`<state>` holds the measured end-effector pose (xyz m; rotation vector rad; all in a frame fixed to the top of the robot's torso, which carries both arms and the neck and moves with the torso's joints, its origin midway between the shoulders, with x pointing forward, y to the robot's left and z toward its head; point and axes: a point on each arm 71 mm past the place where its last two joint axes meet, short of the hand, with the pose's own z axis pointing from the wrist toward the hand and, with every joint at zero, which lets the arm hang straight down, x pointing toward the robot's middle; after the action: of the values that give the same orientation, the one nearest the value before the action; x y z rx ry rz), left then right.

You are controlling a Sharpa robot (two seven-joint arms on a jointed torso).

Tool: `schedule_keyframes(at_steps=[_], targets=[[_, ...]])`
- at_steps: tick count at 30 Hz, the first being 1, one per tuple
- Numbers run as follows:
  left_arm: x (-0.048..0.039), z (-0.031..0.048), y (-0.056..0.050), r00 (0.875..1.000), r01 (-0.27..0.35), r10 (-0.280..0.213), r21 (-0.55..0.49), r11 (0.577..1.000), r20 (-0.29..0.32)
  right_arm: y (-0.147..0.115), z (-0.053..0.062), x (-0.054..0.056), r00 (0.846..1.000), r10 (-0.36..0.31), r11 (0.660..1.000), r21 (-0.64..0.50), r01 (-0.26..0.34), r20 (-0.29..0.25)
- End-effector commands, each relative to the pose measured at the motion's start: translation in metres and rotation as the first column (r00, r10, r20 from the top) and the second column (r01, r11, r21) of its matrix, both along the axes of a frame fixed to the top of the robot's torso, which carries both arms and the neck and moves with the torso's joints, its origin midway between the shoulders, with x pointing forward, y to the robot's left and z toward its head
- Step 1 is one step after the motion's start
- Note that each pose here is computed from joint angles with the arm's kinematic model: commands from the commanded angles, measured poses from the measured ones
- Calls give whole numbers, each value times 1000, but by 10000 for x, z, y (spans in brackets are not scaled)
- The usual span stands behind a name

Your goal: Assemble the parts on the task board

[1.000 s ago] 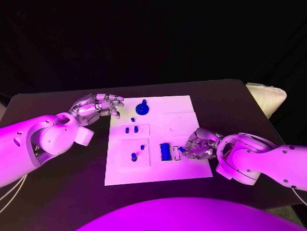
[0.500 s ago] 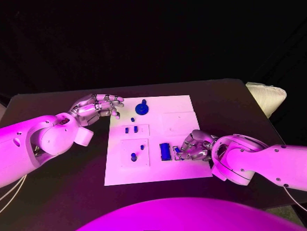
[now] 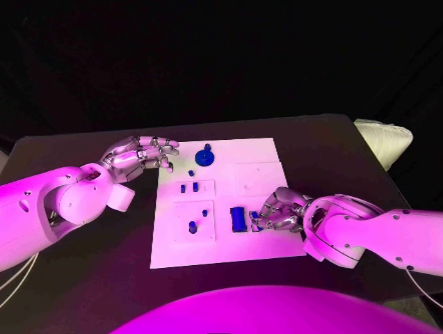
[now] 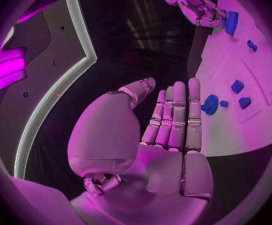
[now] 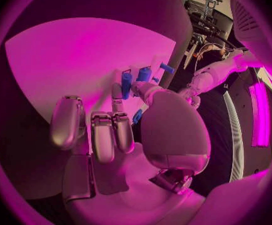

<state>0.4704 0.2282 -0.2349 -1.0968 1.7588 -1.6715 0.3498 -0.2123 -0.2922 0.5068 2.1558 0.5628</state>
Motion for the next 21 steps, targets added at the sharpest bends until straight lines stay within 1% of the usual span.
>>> schedule_keyframes(at_steps=[1, 13, 21], targets=[[-11, 6, -30, 1000, 23, -23, -15, 1000, -3, 35, -1, -5, 1000, 7, 1000, 12, -7, -2], [-10, 2, -30, 1000, 26, -26, -15, 1000, -6, 30, -20, 11, 1000, 12, 1000, 4, -12, -9], [-10, 1, -29, 1000, 26, -26, -14, 1000, -6, 34, -19, 15, 1000, 18, 1000, 8, -18, -5]])
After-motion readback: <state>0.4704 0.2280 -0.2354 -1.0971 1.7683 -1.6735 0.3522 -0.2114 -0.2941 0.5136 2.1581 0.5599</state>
